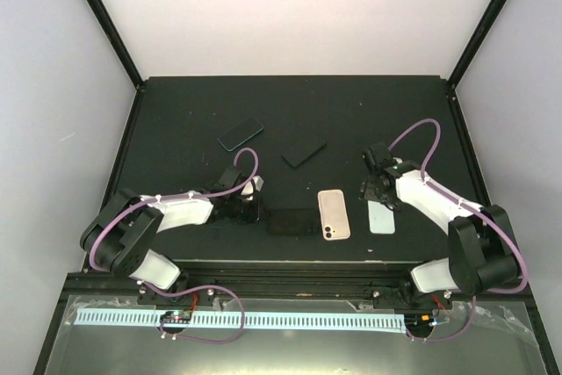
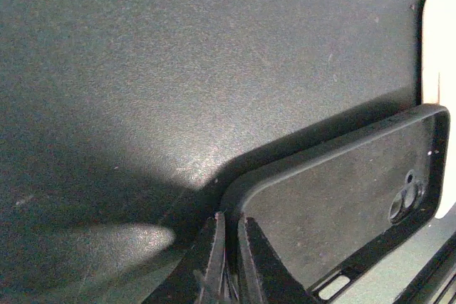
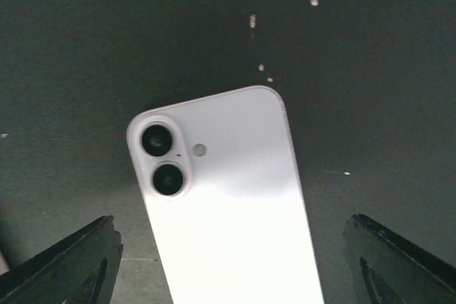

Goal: Put the phone into the phone case

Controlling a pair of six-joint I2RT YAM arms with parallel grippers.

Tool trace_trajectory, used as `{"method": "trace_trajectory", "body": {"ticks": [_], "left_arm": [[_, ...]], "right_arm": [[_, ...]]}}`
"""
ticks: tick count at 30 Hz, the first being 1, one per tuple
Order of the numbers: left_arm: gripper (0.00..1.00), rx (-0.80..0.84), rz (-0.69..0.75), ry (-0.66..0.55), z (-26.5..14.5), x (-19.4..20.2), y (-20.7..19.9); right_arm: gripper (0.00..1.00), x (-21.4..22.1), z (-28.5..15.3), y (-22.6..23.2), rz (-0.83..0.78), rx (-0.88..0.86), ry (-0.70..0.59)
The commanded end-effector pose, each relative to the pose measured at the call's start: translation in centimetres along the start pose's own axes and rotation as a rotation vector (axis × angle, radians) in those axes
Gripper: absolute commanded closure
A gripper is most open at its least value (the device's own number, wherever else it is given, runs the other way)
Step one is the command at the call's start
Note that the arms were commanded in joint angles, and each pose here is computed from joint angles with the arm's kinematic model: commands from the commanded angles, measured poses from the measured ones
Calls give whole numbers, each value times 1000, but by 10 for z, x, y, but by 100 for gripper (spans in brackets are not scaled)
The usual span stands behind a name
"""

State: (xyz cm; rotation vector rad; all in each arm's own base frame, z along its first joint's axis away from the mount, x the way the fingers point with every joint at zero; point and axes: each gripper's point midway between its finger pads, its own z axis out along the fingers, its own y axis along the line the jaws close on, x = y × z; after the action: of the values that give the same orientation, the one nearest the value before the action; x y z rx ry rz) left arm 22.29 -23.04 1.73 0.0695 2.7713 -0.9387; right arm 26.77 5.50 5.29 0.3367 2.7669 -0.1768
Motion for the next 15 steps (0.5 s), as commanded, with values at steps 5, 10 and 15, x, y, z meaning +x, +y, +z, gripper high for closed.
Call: {"method": "trace_trajectory", "body": {"ticks": [5,10,15], "left_arm": [[99,-149,-1,-44,-13,-4,21],[99,-195,-74,-89,-28,-3,31],[98,-148,-174,-180,-45,-8,32]], "right_arm": [[12,0,10,-18,48,55,2],[8,-2,19,-16,41,18,36],[5,3,28,-4,22,-40,90]]}}
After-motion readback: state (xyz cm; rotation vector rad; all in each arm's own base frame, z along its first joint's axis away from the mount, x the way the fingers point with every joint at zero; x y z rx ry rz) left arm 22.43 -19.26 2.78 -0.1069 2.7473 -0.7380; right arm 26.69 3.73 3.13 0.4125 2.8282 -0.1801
